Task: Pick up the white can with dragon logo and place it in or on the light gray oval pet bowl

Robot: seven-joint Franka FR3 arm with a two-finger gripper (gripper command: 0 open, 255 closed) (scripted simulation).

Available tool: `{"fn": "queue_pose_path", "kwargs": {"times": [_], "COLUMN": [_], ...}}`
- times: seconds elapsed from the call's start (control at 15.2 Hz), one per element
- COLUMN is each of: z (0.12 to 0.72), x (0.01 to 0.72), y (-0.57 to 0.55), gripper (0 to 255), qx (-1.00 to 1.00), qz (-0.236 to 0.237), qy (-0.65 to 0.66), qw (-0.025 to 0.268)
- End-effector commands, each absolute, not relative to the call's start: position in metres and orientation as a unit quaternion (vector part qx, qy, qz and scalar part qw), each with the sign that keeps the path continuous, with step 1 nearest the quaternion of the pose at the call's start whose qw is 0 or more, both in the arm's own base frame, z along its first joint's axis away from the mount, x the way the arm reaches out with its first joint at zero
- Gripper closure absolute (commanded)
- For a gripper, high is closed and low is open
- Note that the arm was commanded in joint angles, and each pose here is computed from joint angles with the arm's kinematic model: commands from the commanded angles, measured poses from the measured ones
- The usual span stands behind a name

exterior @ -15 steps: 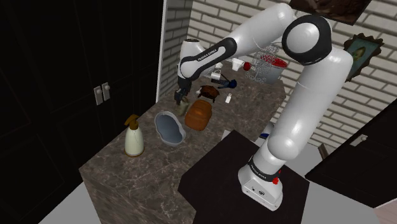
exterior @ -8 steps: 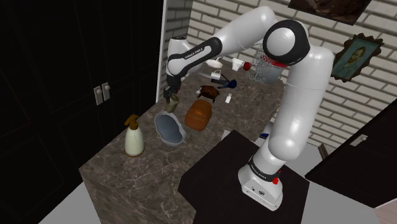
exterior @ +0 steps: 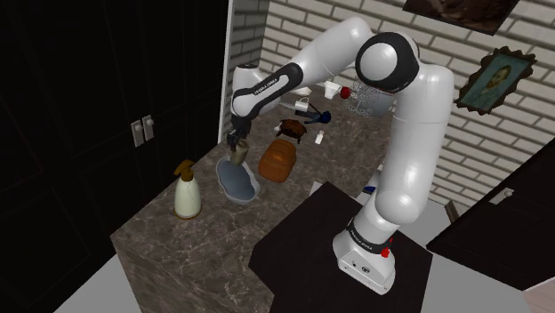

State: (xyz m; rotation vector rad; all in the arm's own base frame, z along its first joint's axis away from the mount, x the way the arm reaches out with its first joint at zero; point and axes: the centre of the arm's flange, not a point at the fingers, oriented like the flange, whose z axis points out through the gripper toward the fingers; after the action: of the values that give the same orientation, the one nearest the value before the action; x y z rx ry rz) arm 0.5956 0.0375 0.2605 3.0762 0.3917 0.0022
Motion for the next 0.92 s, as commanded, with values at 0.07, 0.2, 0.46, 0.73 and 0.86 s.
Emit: {"fn": "queue_pose_path", "kwargs": {"times": [0.07,0.2,0.46,0.73,0.86], "z": [0.245,0.234,0.213,0.213,0.213], "x": [0.594,0.594,0.594,0.594,0.594], "y": [0.037,0.037,0.037,0.037,0.037], "gripper": [255,255,255,255,255], "qx": [0.992,0.992,0.992,0.992,0.992], "qz": [0.001,0.001,0.001,0.001,0.001], "qy": [0.126,0.126,0.126,0.126,0.126], "qw": [0.020,0.020,0.020,0.020,0.020]}}
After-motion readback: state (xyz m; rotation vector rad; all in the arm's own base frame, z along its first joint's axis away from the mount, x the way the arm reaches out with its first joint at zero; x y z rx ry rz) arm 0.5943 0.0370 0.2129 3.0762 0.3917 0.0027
